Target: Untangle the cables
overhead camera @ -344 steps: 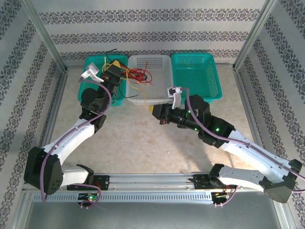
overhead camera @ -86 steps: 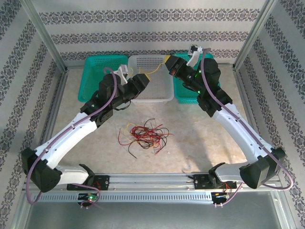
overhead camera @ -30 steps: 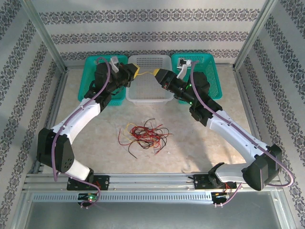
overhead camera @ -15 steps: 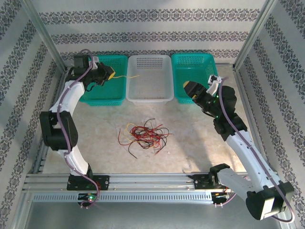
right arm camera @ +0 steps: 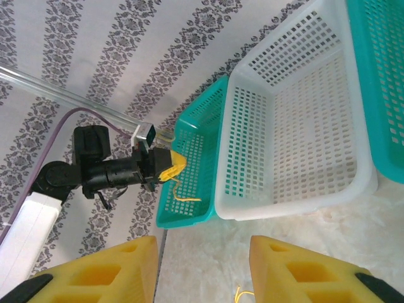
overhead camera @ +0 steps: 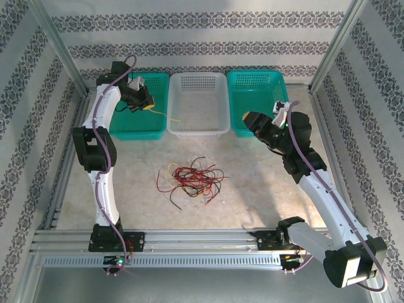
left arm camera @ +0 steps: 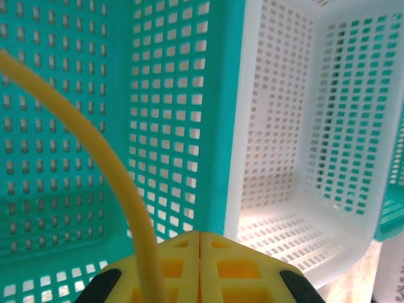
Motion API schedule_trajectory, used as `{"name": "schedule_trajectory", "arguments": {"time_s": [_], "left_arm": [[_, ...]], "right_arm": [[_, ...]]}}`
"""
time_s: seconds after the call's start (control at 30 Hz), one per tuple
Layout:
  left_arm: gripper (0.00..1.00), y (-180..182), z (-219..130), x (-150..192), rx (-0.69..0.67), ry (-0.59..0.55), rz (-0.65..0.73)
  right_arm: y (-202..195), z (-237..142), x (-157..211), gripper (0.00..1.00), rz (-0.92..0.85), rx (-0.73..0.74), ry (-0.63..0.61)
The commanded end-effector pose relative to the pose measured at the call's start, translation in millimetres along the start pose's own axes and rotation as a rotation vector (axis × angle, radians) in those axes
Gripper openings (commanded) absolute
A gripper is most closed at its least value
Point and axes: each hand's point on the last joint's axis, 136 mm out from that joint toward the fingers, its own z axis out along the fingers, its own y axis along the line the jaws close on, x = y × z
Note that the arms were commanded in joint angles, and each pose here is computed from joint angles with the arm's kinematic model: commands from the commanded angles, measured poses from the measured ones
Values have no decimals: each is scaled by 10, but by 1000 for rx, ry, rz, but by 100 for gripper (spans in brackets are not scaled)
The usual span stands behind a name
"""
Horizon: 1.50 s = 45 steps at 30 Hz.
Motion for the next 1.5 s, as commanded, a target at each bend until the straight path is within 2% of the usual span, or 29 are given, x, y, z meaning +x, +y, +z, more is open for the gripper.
{"name": "schedule_trajectory", "arguments": {"time_s": [0.0,0.07,0.13,0.17,0.27,0.33,0.47,0.53,0.6,0.73,0.83,1.0,1.13,1.33,1.47], "left_arm": [[4,111,-73,85,-80,42,58],[14,167,-111,5,-103,14,56],[42,162,-129,-63,-100,-13,60],[48,145,-135,-81,-94,-20,64],[60,84,-181,-102,-76,-35,69],[63,60,-277,-107,-91,-58,75],[64,-5,-537,-72,-126,-140,67],[64,-51,-698,-54,-141,-231,43],[58,-88,-783,31,-135,-306,-7],[47,-155,-590,366,-82,-307,-76],[39,-46,-410,500,-89,-307,-179],[40,-84,-199,370,8,-351,-302],[40,37,-18,297,-82,-308,-321],[39,31,177,133,-52,-304,-329],[32,78,320,105,-65,-265,-333]], "right_arm": [[188,-35,-88,42,-39,-48,-3],[220,-41,-88,42,-35,-52,4],[267,-73,-94,42,-37,-56,7],[292,-94,-100,42,-44,-56,7],[335,-160,-95,42,-59,-49,11],[340,-201,-84,43,-60,-44,11],[301,-247,-9,43,-71,-19,24],[265,-244,63,44,-93,3,49],[214,-221,159,45,-122,31,84],[99,-134,331,45,-166,85,146],[147,-46,437,45,-200,80,198],[232,-9,552,45,-245,68,241],[202,-40,584,45,-243,70,240],[180,-123,610,45,-255,70,237],[132,-155,597,45,-249,84,222]]}}
